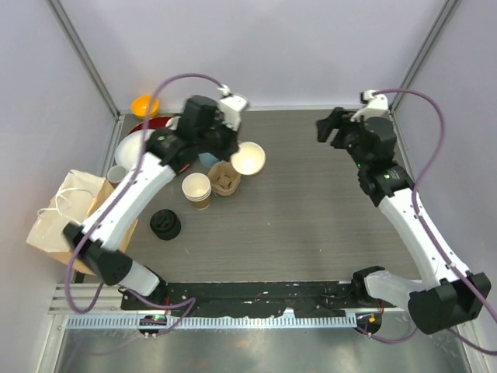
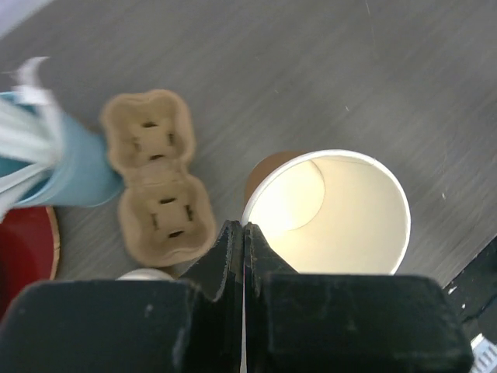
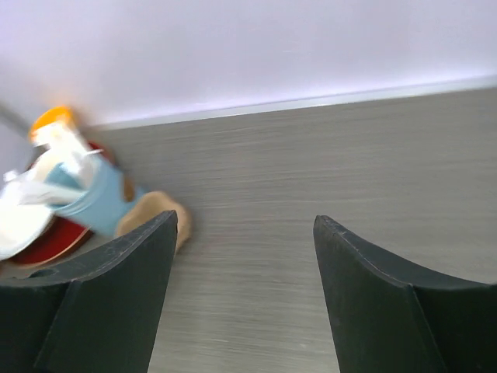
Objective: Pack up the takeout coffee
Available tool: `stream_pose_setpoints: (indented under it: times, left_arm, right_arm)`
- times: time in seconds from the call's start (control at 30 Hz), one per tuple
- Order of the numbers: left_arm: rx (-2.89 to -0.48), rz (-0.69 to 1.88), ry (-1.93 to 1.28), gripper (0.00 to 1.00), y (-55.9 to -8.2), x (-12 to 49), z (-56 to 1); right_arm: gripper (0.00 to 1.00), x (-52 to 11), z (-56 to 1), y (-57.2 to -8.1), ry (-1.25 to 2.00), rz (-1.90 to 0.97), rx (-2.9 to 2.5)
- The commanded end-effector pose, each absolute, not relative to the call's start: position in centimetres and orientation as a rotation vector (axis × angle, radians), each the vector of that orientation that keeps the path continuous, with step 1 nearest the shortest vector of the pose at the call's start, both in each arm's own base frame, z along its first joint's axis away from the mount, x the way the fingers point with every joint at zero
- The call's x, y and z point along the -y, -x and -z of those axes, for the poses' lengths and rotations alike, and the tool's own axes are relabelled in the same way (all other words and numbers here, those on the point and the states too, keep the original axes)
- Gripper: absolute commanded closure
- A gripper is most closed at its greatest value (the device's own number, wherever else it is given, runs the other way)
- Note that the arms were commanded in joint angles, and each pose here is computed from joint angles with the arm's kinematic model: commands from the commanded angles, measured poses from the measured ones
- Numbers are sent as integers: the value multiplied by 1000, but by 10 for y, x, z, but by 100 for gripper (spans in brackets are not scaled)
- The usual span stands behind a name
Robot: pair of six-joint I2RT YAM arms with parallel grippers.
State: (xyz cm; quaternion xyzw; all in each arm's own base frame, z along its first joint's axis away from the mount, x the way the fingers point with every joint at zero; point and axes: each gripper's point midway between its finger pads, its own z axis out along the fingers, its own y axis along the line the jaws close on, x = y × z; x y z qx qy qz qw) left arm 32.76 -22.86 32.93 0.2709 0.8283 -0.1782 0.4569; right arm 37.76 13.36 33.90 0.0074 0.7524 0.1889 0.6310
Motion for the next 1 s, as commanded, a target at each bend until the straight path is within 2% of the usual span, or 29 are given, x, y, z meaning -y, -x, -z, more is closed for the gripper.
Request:
stream_pose_setpoints:
  times: [0.0, 0.2, 0.5, 0.67, 0.97]
  left_arm:
    - [-2110, 432, -905, 100, -325, 297, -275]
    - [-2153, 526, -1043, 100, -337, 368, -219]
    - [-2204, 555, -1104, 100, -351, 395, -150]
    - [-2194, 583, -1106, 100, -353, 402, -138]
    - [-2205, 507, -1078, 100, -386, 416, -125]
  right_arm:
    - [23, -63, -314, -373, -220, -253, -1764]
    - [23, -34, -294, -376, -278, -214, -1803]
    - [23, -42, -287, -379, -234, -246, -1833]
    - [24, -45, -287, -379, -216, -263, -1828]
    - [23, -46, -288, -377, -210, -266, -1823]
